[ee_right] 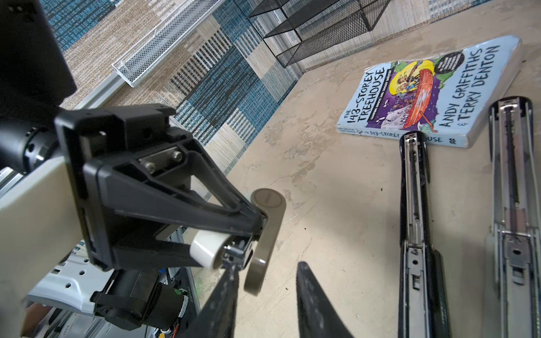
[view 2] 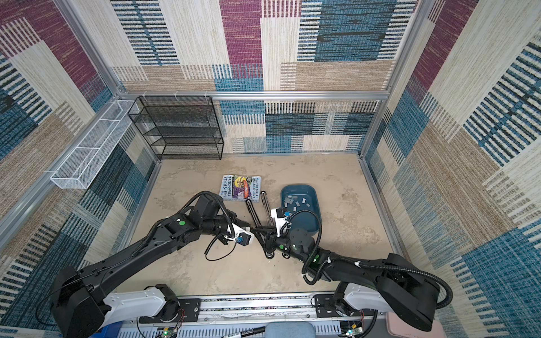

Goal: Load the staples into the stapler

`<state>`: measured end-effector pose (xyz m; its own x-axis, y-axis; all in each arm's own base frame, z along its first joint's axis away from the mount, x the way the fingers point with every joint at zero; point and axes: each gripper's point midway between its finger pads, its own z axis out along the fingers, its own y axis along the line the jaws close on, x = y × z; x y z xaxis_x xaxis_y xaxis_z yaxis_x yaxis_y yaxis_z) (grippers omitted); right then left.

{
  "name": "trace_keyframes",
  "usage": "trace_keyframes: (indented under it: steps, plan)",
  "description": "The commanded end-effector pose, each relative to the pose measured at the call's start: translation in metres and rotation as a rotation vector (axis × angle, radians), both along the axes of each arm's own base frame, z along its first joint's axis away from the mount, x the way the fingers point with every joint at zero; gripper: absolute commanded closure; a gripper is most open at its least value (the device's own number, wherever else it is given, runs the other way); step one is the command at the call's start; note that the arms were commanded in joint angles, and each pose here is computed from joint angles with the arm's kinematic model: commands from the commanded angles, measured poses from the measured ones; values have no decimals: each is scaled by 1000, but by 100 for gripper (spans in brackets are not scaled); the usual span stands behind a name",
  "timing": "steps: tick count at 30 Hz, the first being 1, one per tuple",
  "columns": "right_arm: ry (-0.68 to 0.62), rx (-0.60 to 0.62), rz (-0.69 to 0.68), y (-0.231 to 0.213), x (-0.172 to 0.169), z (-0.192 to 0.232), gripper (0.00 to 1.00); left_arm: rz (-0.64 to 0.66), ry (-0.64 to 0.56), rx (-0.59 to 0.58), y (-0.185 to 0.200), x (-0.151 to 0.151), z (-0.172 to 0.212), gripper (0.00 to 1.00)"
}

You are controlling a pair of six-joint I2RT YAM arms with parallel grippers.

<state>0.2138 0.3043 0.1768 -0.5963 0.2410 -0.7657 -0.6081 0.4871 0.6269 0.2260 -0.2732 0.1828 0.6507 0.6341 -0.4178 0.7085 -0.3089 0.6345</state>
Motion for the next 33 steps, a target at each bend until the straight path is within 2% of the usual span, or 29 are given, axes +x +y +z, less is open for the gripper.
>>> trace_keyframes:
  steps: [1,15,19,28,33]
  plan:
    - [-5,36,-8,4,4,8,68,-8,1,-33,-4,-1,6,100]
    - [38,35,-1,11,6,-1,83,-23,-12,-70,-6,-5,14,100]
    - [38,52,-8,9,5,0,99,-7,-15,-81,-5,-3,15,100]
    - [37,86,-61,-9,2,-1,100,31,-23,-178,-5,3,31,100]
    - [29,92,-73,-14,1,0,100,106,-48,-261,-2,16,46,100]
